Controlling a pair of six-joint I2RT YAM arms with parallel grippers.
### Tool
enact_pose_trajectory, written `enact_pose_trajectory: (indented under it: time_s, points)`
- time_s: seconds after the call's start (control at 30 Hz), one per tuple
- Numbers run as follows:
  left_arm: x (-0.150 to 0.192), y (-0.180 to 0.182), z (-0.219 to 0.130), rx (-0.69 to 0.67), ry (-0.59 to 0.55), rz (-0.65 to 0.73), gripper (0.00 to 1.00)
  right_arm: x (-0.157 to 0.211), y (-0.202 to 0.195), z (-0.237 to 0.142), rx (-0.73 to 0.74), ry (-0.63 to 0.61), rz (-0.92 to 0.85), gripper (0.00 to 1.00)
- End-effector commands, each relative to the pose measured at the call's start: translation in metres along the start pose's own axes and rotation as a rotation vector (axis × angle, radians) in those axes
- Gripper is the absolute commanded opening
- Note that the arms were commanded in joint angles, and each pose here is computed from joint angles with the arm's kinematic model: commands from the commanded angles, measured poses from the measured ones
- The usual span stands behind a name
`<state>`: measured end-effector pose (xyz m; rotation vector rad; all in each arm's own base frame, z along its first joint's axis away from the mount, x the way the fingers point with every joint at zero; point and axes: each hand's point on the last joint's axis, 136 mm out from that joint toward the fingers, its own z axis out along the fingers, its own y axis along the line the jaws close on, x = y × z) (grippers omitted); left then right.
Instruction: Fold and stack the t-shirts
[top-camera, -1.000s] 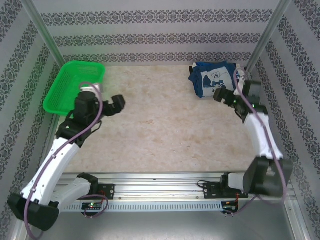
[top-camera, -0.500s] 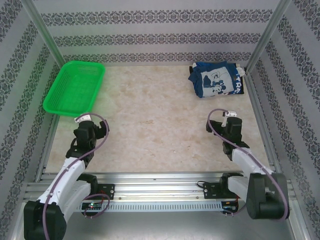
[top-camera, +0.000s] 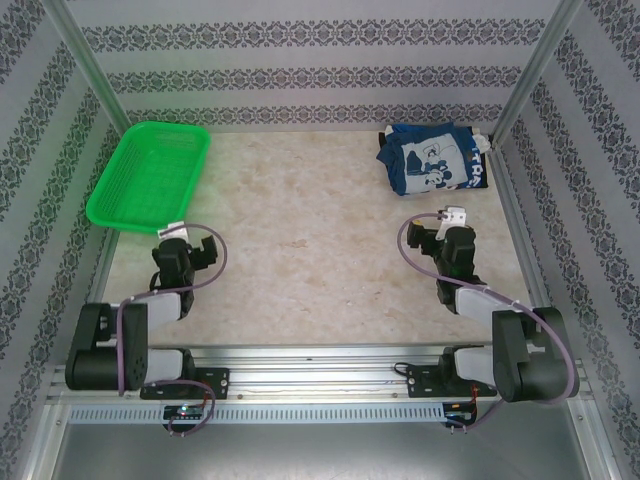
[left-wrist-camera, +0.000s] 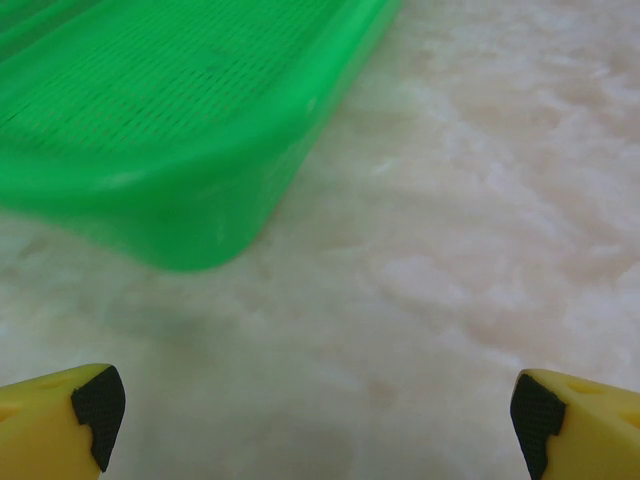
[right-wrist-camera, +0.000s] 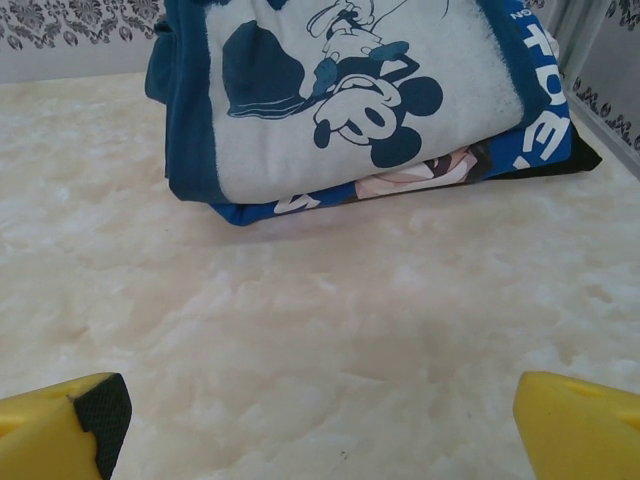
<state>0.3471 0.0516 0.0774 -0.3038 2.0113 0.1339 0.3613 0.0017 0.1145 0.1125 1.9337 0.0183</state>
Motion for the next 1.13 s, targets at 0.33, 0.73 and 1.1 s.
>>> enact_pose_trajectory:
  time_s: [0.33,0.73,1.1]
  points:
    - [-0.026,-0.043,0.029,0.215,-0.132,0.067,1.00,-0.008,-0.017,0.034,0.068,-0.083,-0.015,0.98]
    - [-0.027,-0.043,0.031,0.180,-0.123,0.084,1.00,-0.005,-0.008,0.036,0.044,-0.055,-0.056,0.98]
    - [-0.026,-0.043,0.031,0.181,-0.125,0.084,1.00,-0.005,-0.008,0.035,0.024,-0.058,-0.049,0.98]
